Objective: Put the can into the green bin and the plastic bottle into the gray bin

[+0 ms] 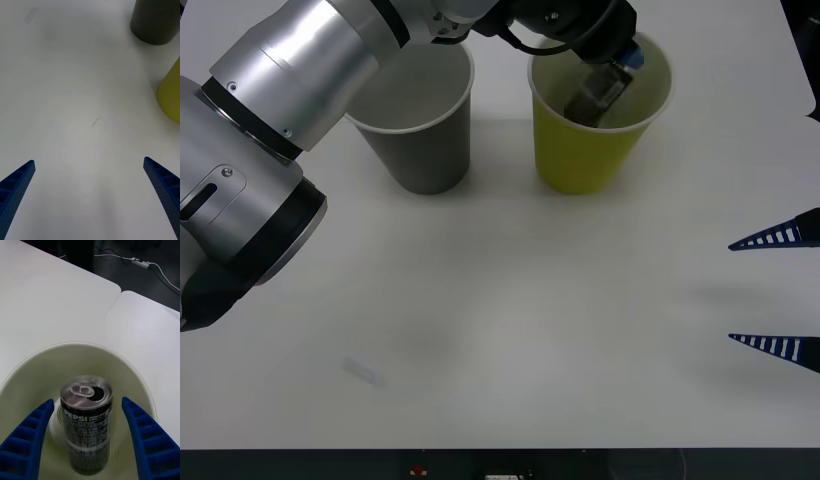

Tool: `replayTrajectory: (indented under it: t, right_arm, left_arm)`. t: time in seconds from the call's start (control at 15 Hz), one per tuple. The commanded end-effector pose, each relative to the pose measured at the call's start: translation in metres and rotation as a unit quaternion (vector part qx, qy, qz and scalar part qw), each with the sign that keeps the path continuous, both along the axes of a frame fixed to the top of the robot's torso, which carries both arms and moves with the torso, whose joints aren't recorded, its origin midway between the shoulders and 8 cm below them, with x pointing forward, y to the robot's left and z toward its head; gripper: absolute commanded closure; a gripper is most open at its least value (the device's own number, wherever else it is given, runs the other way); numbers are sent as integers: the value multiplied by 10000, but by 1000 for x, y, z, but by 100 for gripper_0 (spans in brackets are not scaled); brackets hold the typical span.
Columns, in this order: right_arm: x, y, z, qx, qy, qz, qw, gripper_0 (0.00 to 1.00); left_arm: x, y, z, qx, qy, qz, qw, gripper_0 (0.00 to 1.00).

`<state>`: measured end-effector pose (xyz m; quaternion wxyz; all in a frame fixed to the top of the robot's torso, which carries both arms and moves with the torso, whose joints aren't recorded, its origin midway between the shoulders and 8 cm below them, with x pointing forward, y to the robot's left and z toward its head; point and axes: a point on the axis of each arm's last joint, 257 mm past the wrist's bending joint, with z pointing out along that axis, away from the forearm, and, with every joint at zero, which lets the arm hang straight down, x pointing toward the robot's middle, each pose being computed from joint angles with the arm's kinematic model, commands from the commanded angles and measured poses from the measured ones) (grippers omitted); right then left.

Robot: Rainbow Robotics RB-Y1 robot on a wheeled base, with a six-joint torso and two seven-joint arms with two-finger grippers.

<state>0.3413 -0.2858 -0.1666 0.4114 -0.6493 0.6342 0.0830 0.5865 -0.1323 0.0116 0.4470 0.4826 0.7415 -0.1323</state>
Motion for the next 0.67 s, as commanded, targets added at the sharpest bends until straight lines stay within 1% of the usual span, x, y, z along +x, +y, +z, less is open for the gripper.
replayTrajectory:
  t: [0.07, 0.2, 0.27, 0.53, 0.6, 0.67]
  right_arm:
    - [0, 0, 0, 0, 0, 0, 10000, 0]
    - [0, 0, 0, 0, 0, 0, 10000, 0]
    - [0, 0, 0, 0, 0, 0, 10000, 0]
    - [0, 0, 0, 0, 0, 0, 10000, 0]
    - [0, 0, 0, 0, 0, 0, 10000, 0]
    - [0, 0, 0, 0, 0, 0, 10000, 0]
  left_arm:
    - [0, 1, 0, -12, 11, -28, 10000, 0]
    - [1, 10, 3, 28, -97, -190, 9998, 0]
    - [-2, 17, 2, -60, -46, -271, 9996, 0]
    - [-18, 50, -2, -282, -12, -579, 9979, 0]
    - [-25, 61, -3, -316, -17, -648, 9974, 0]
    - [-31, 73, -4, -278, -25, -685, 9973, 0]
